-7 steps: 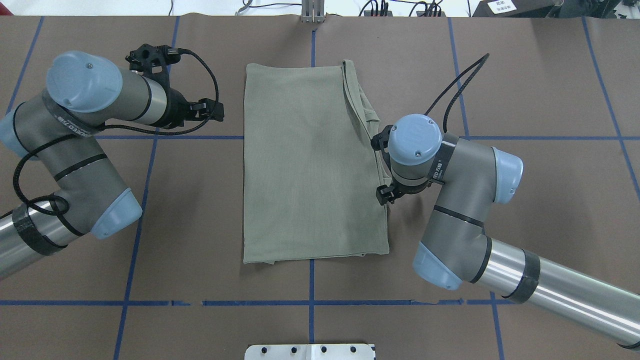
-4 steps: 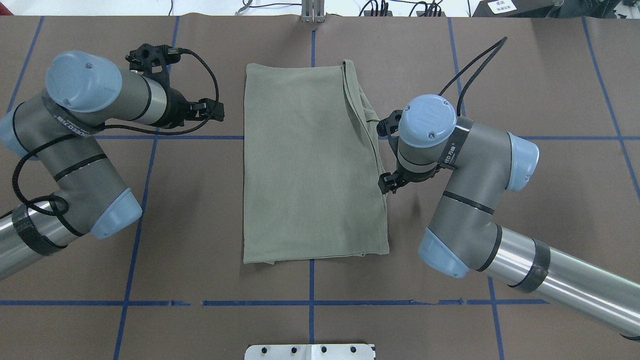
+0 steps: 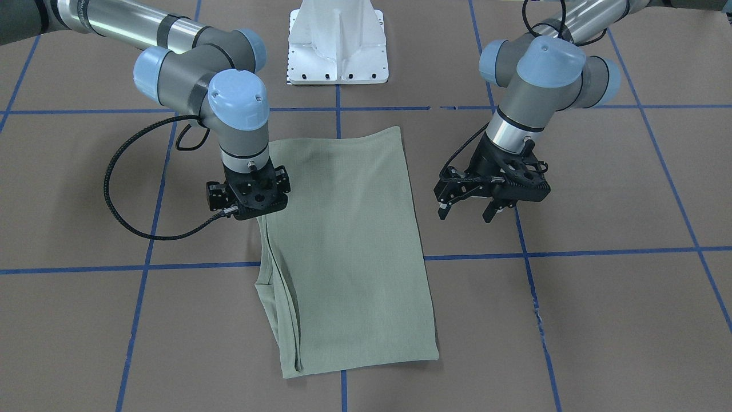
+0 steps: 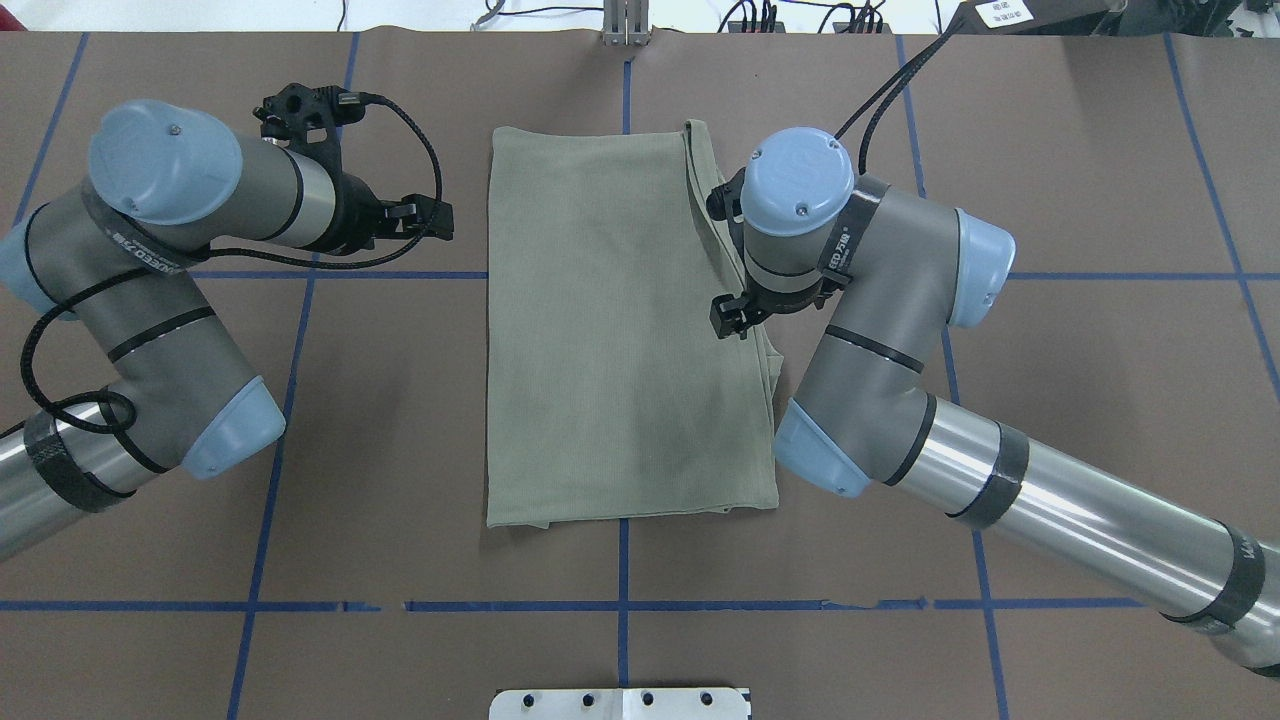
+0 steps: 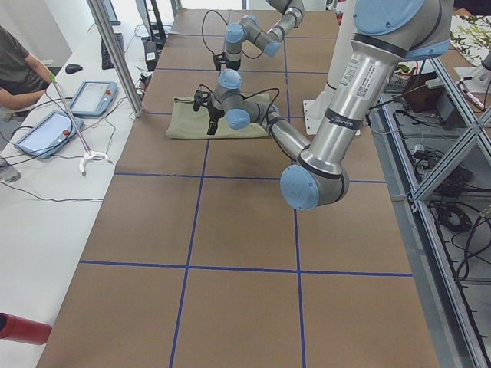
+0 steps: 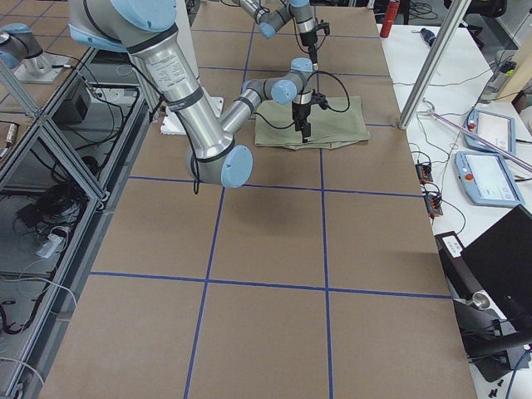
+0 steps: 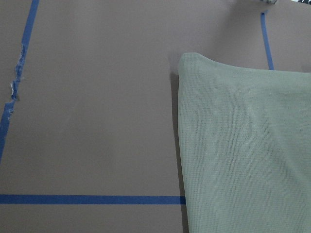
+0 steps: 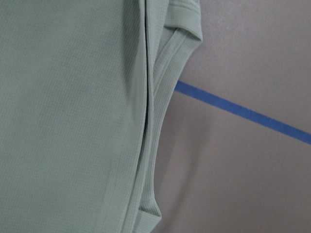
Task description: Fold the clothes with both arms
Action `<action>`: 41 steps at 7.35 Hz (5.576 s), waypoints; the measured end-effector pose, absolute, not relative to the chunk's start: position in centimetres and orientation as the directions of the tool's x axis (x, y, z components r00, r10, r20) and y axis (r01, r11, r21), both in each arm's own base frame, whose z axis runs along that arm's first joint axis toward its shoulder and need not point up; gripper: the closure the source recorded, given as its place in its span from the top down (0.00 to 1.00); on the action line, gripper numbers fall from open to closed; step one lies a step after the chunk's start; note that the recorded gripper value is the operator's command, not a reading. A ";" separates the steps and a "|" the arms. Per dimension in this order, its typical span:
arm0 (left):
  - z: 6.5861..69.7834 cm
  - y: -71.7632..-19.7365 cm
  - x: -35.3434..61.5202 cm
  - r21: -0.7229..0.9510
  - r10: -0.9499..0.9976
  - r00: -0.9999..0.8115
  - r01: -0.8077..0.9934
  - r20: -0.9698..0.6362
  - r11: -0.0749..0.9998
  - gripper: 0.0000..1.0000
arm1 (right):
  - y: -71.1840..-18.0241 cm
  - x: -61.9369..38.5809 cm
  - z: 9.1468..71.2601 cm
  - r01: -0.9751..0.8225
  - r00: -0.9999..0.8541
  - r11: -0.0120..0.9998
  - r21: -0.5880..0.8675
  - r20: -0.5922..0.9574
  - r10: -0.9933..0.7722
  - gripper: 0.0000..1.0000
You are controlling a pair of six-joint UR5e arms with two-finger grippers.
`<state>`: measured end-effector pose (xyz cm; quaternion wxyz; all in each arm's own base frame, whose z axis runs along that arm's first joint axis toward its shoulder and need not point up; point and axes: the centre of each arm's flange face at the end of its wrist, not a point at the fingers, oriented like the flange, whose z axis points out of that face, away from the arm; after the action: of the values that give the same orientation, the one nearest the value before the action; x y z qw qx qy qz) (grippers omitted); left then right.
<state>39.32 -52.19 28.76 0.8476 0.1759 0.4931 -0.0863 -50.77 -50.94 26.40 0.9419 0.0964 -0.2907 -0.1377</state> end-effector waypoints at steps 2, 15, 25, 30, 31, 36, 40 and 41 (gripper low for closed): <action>28.2 -51.9 38.9 0.234 0.058 0.468 0.328 -0.882 0.915 1.00 | -53.4 -52.5 26.2 0.185 0.800 0.943 0.277 0.515 -0.308 1.00; 26.1 -51.1 37.9 0.263 0.102 0.423 0.341 -0.900 0.903 1.00 | -67.2 -52.1 31.7 0.175 0.834 0.946 0.273 0.470 -0.290 1.00; 27.8 -49.3 37.2 0.156 0.041 0.397 0.263 -0.917 0.952 1.00 | -63.2 -42.8 26.7 0.134 0.692 0.956 0.261 0.666 -0.279 1.00; 28.5 -41.1 44.5 -0.180 -0.267 0.369 0.253 -0.890 0.950 0.99 | -49.0 -37.2 24.5 0.034 0.622 0.990 0.139 0.772 -0.130 1.00; 28.2 -38.6 47.1 -0.252 -0.339 0.367 0.265 -0.866 0.931 0.99 | -48.2 -36.6 24.5 0.018 0.615 0.993 0.112 0.782 -0.100 1.00; 25.8 -31.2 54.9 -0.361 -0.488 0.443 0.342 -0.752 0.868 0.94 | -47.2 -36.1 25.4 0.014 0.612 0.997 0.082 0.788 -0.073 1.00; 28.2 -30.9 54.8 -0.352 -0.500 0.494 0.364 -0.712 0.862 0.84 | -47.2 -36.3 25.4 0.012 0.614 0.997 0.076 0.787 -0.068 1.00; 28.2 -30.9 54.8 -0.352 -0.499 0.496 0.365 -0.710 0.862 0.74 | -47.2 -36.3 25.4 0.012 0.614 0.997 0.076 0.787 -0.067 1.00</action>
<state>54.84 -30.92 28.17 0.8614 -0.0775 0.4349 -0.2508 -36.25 -47.17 25.41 0.8977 0.0316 -0.4389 -0.0220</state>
